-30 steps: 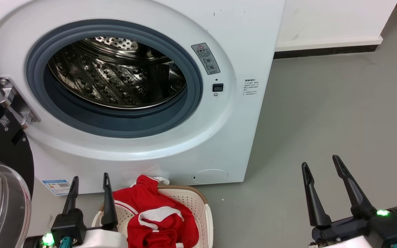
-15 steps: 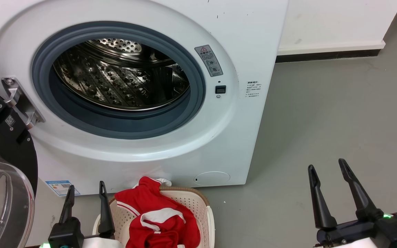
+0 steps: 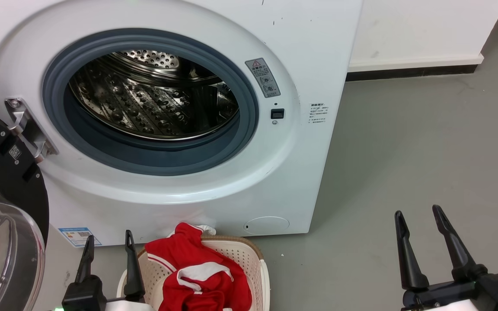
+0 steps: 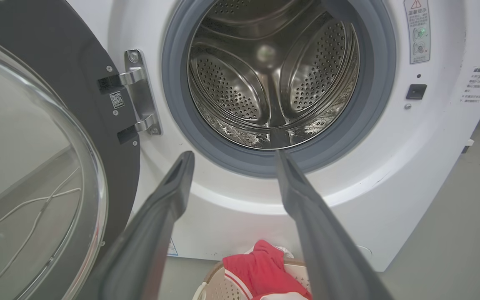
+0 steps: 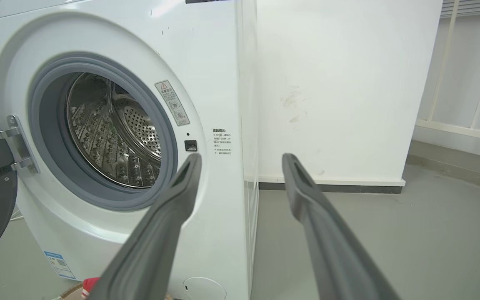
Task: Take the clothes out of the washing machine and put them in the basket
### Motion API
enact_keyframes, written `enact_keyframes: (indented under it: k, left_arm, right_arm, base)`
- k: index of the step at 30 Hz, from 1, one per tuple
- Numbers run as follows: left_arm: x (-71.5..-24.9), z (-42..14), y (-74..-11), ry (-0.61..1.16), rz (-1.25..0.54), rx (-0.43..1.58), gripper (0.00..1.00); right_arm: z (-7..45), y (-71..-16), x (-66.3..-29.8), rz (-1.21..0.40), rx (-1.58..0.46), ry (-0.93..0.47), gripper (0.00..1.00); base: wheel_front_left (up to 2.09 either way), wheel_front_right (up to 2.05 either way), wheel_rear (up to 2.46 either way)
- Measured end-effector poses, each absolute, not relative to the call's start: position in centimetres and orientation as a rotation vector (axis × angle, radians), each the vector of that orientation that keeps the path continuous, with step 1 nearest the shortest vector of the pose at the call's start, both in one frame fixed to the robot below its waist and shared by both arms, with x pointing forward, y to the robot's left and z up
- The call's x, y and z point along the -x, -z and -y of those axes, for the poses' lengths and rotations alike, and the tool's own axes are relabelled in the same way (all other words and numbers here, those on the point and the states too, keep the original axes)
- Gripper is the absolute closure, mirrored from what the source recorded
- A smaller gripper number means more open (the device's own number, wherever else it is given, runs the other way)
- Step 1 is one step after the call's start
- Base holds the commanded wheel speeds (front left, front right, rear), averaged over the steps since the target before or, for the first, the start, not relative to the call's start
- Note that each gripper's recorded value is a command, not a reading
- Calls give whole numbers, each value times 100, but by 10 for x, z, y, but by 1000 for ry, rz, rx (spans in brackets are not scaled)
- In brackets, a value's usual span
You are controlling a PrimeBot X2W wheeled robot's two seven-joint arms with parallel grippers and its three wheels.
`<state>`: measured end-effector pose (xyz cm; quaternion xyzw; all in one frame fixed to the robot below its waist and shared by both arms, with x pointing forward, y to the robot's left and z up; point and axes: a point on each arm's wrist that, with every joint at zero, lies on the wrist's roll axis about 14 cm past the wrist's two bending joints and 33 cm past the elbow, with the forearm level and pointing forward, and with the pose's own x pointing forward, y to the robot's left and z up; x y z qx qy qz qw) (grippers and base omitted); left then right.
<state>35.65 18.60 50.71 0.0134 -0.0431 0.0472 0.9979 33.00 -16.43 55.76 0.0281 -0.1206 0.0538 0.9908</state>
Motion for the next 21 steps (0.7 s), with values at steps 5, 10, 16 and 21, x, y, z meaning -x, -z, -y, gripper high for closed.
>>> enact_keyframes:
  k: [5, 10, 16, 21]
  left_arm:
    - [-356, -186, -508, -95, 89, -26, 0]
    - [-356, -186, -508, -95, 90, -26, 0]
    - [-356, -186, -508, -97, 88, -26, 0]
    - [-353, -186, -491, -95, 33, -26, 100]
  right_arm:
    - [164, -553, -330, 226, -54, -109, 0]
    - [163, -550, -330, 219, -50, -111, 0]
    - [163, -550, -330, 219, -51, -111, 0]
    - [163, -534, -328, 165, -59, -109, 100]
  base:
    - [0, 0, 0]
    - [0, 0, 0]
    - [0, 0, 0]
    - [0, 0, 0]
